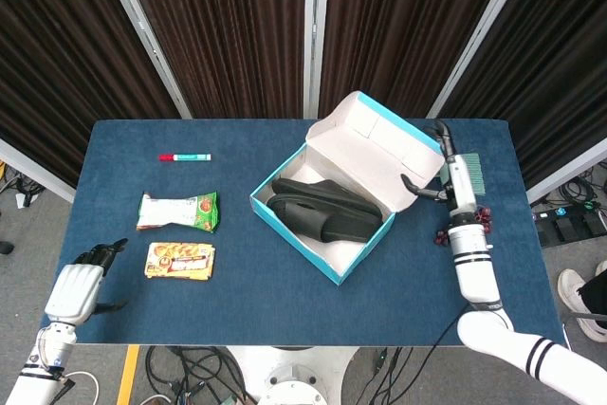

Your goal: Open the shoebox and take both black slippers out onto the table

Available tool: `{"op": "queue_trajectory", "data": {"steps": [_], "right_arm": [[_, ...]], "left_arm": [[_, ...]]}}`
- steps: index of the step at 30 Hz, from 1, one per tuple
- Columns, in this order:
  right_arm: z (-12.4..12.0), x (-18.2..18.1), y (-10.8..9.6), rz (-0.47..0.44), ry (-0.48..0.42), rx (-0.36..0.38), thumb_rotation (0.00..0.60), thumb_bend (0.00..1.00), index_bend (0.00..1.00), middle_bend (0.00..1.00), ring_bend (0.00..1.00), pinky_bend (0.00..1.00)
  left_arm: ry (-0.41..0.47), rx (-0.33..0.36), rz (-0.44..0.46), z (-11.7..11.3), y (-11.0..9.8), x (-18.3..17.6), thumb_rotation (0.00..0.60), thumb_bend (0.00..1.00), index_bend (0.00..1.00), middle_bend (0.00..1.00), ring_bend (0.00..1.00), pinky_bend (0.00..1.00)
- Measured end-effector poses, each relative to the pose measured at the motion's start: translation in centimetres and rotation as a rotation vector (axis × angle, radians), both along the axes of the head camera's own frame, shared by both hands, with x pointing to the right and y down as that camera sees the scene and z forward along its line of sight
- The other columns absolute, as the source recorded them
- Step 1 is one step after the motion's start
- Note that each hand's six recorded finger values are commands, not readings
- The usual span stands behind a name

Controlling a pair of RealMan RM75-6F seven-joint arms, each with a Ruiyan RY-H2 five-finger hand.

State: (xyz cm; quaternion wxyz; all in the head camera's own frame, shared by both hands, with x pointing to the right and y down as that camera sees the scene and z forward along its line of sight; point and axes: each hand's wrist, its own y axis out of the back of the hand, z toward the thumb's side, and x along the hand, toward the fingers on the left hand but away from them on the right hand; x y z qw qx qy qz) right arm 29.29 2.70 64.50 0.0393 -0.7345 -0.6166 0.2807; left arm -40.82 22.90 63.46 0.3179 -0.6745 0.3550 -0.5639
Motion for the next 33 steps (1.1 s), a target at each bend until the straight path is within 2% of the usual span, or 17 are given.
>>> {"op": "queue_trajectory", "data": {"steps": [6,10,14,21,27,33], "right_arm": [[1.7,-5.2,1.2,-0.218,0.149,-0.042,0.6,0.2,0.0,0.23,0.03,0.12],[2.9,-8.3,2.6,-0.371,0.234,-0.09,0.6,0.21,0.0,0.23,0.07,0.17],[3.7,-11.5,4.0,-0.489,0.282,-0.11,0.6,0.22,0.0,0.23,0.07,0.18],[3.3,-14.7,4.9,-0.573,0.314,-0.072,0.6,0.23,0.0,0.23,0.07,0.16],[3.1,-16.7,4.6,-0.677,0.401,-0.015,0.6,0.23,0.0,0.23,0.07,0.0],[3.7,-18.5,3.6,-0.772,0.479,0.003,0.6,0.24,0.0,0.24,0.08,0.0]], "left_arm": [[0.006,0.001,-0.002,0.1,0.0,-0.1,0.6,0.0,0.12,0.21,0.17,0.3],[0.01,0.003,-0.001,0.1,0.1,-0.1,0.6,0.0,0.12,0.21,0.17,0.3],[0.012,0.009,-0.005,0.0,0.1,-0.2,0.6,0.0,0.12,0.21,0.17,0.3],[0.01,0.009,-0.015,-0.1,0.1,-0.8,0.6,0.0,0.12,0.21,0.17,0.3],[0.02,0.006,-0.019,0.1,0.2,-0.9,0.6,0.0,0.12,0.21,0.17,0.3],[0.024,0.008,-0.02,0.2,0.1,-0.9,0.6,0.0,0.12,0.21,0.17,0.3]]}}
